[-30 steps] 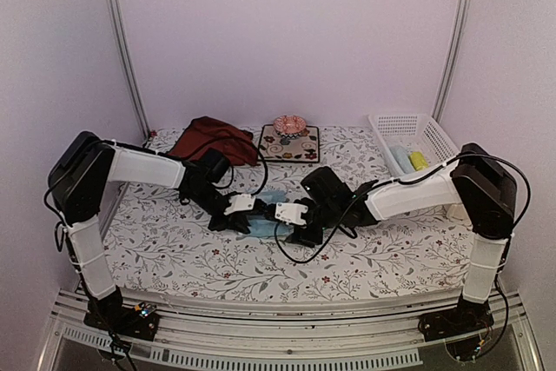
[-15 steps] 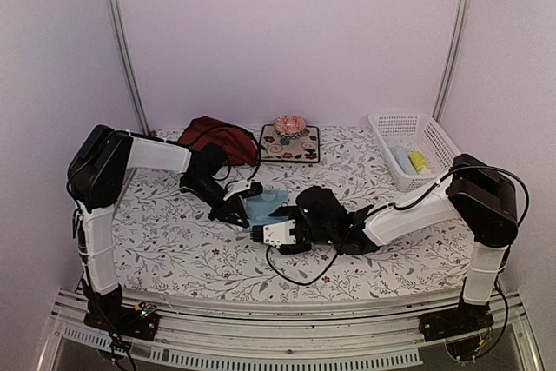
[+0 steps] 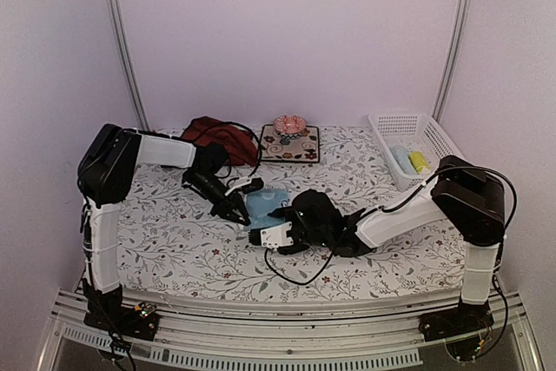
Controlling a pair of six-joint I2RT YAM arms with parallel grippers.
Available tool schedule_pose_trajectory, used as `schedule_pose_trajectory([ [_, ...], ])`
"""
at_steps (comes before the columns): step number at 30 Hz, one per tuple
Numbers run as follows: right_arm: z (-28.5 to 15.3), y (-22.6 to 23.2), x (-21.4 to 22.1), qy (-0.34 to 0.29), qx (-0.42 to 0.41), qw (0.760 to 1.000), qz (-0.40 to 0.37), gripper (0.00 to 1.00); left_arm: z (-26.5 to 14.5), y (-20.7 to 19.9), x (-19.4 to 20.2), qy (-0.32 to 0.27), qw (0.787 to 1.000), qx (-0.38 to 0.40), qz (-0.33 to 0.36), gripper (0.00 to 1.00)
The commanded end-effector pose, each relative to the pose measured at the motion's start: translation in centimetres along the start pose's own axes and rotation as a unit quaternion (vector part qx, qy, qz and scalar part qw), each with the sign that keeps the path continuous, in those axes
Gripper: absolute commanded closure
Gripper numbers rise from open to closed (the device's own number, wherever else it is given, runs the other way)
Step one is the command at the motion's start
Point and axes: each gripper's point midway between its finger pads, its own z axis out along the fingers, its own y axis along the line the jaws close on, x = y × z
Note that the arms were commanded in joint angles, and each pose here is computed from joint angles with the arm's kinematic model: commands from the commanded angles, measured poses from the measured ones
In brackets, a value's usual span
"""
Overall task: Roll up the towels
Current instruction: Roll the towel at the center of the board.
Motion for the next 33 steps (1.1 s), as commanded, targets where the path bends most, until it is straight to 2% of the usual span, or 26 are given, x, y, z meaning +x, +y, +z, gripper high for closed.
schedule_pose_trajectory([
  [1, 1.5, -0.4, 0.5, 0.024, 0.022, 0.999, -0.005, 0.34, 0.5, 0.7, 1.8, 0.019, 0.999, 0.007, -0.024, 1.0],
  [10, 3.4, 0.0, 2.3, 0.063, 0.034, 0.997, -0.01, 0.41, 0.5, 0.7, 2.0, 0.022, 0.999, 0.009, -0.026, 1.0],
  [17, 4.3, 0.3, 3.8, 0.094, 0.028, 0.995, 0.012, 0.68, 0.5, 0.6, 2.4, 0.025, 0.999, 0.011, -0.027, 1.0],
  [21, 4.5, 0.6, 4.6, 0.105, 0.018, 0.994, 0.033, 0.74, 0.4, 0.5, 2.5, 0.029, 0.999, 0.008, -0.023, 1.0],
  [24, 4.5, 0.6, 4.9, 0.105, 0.008, 0.993, 0.048, 0.82, 0.2, 0.4, 2.5, 0.029, 0.999, 0.007, -0.016, 0.99],
  [26, 4.6, 0.6, 5.0, 0.105, -0.003, 0.993, 0.059, 0.88, 0.1, 0.3, 2.5, 0.029, 1.0, 0.002, -0.01, 0.96],
  [28, 4.7, 0.5, 5.1, 0.104, -0.008, 0.992, 0.076, 0.89, -0.2, 0.3, 2.4, 0.03, 1.0, -0.006, -0.001, 0.91],
  [33, 5.1, 0.8, 5.2, 0.105, -0.04, 0.989, 0.099, 0.95, -1.2, -0.2, 1.9, 0.026, 0.999, -0.024, 0.033, 0.73],
])
